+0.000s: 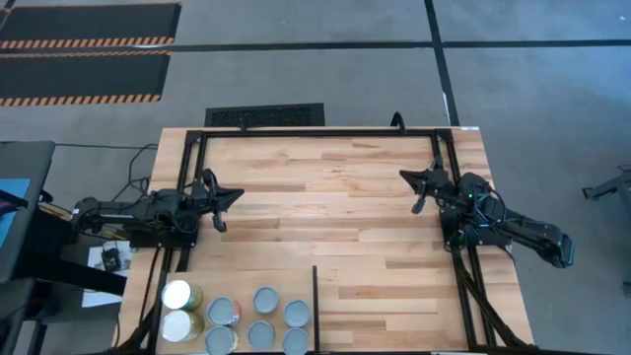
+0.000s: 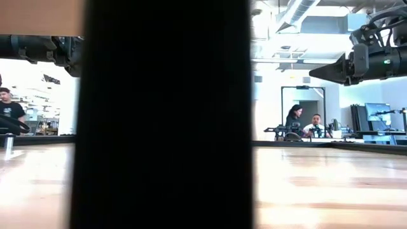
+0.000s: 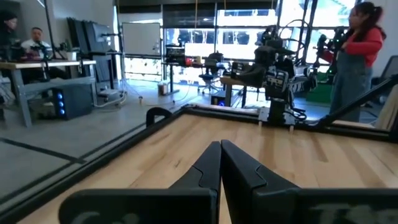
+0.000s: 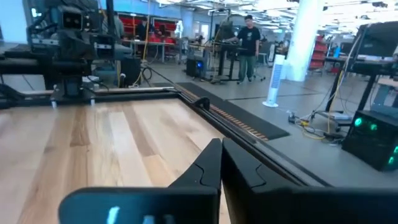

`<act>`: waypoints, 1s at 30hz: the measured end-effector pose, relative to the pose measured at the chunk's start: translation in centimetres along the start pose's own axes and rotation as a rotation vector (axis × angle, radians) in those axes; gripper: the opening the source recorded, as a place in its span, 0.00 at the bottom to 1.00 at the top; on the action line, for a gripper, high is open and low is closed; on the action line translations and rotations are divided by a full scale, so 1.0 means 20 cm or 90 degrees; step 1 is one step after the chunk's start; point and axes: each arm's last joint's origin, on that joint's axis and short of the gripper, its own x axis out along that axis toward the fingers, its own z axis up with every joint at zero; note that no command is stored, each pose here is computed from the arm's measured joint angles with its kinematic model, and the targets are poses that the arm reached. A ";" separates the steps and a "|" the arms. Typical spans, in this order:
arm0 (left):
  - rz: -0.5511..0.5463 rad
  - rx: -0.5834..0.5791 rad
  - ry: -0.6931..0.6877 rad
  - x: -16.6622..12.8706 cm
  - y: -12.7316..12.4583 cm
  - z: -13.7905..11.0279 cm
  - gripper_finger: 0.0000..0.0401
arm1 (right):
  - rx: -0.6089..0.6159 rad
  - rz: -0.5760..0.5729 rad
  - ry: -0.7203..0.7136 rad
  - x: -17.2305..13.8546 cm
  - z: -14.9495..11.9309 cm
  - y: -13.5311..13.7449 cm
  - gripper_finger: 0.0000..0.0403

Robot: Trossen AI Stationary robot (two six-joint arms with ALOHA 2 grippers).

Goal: Pick and place cans onto a shelf
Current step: Return to Home Position

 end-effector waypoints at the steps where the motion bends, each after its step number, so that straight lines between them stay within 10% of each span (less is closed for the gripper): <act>1: 0.000 -0.003 0.000 0.00 0.00 0.00 0.00 | 0.004 -0.002 0.000 0.00 0.00 0.00 0.09; 30: 0.000 -0.014 0.001 0.00 0.00 0.00 0.00 | 0.004 -0.003 0.005 0.00 0.00 0.00 0.09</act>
